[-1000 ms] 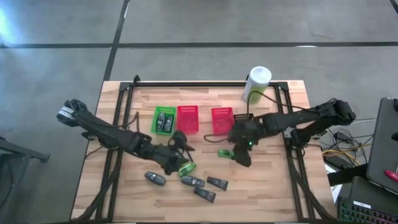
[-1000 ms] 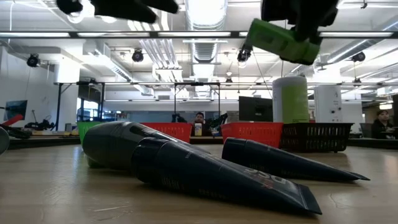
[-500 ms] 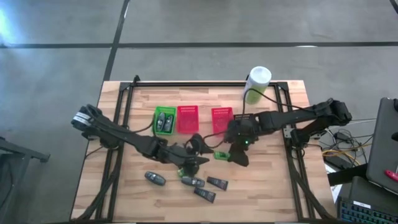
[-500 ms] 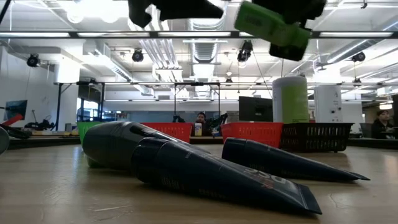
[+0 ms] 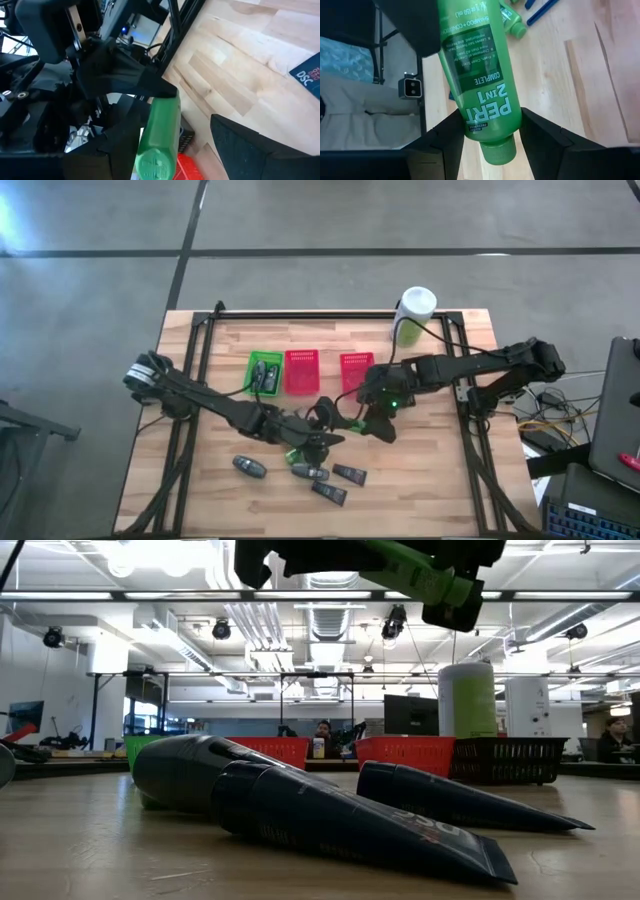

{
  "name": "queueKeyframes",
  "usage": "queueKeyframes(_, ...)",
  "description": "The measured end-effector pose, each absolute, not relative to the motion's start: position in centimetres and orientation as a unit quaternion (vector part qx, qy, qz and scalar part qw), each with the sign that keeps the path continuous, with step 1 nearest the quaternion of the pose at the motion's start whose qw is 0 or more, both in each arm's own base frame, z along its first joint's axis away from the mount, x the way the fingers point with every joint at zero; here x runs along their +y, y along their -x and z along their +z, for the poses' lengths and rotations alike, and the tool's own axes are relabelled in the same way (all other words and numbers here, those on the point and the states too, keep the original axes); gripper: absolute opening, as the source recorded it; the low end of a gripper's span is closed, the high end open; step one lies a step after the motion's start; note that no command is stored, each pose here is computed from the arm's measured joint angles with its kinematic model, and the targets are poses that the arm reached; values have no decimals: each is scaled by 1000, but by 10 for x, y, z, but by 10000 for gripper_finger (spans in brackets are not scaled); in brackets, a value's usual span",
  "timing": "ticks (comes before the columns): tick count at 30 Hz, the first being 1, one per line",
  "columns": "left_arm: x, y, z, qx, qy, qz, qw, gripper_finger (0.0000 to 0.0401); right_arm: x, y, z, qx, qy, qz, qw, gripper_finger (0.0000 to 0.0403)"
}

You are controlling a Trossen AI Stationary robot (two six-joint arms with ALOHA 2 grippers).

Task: Pick & Place Travel size toiletries
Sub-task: Put the green shampoo bottle into the left red bin

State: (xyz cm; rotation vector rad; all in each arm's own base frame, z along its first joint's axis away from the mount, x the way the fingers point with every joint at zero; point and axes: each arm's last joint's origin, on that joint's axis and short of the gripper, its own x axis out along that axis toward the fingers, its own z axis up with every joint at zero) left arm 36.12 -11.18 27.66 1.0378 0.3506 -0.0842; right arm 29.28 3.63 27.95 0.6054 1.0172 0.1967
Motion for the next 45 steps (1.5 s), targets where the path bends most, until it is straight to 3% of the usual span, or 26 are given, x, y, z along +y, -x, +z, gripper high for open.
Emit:
queueKeyframes(12,-89,-368,278,181,-490,-14,853,245,39,-295,282,464,-290,107,830,162)
queueKeyframes(17,-91,-368,278,166,-484,-46,858,233,39,-296,282,465,-293,104,829,162)
queueKeyframes(34,-92,-367,276,172,-481,-55,858,99,39,-296,282,463,-296,91,830,174)
queueKeyframes(38,-90,-365,273,198,-480,-40,854,105,37,-293,285,452,-287,67,842,199)
queueKeyframes(45,-89,-353,265,274,-451,4,850,117,32,-273,301,443,-264,16,857,275)
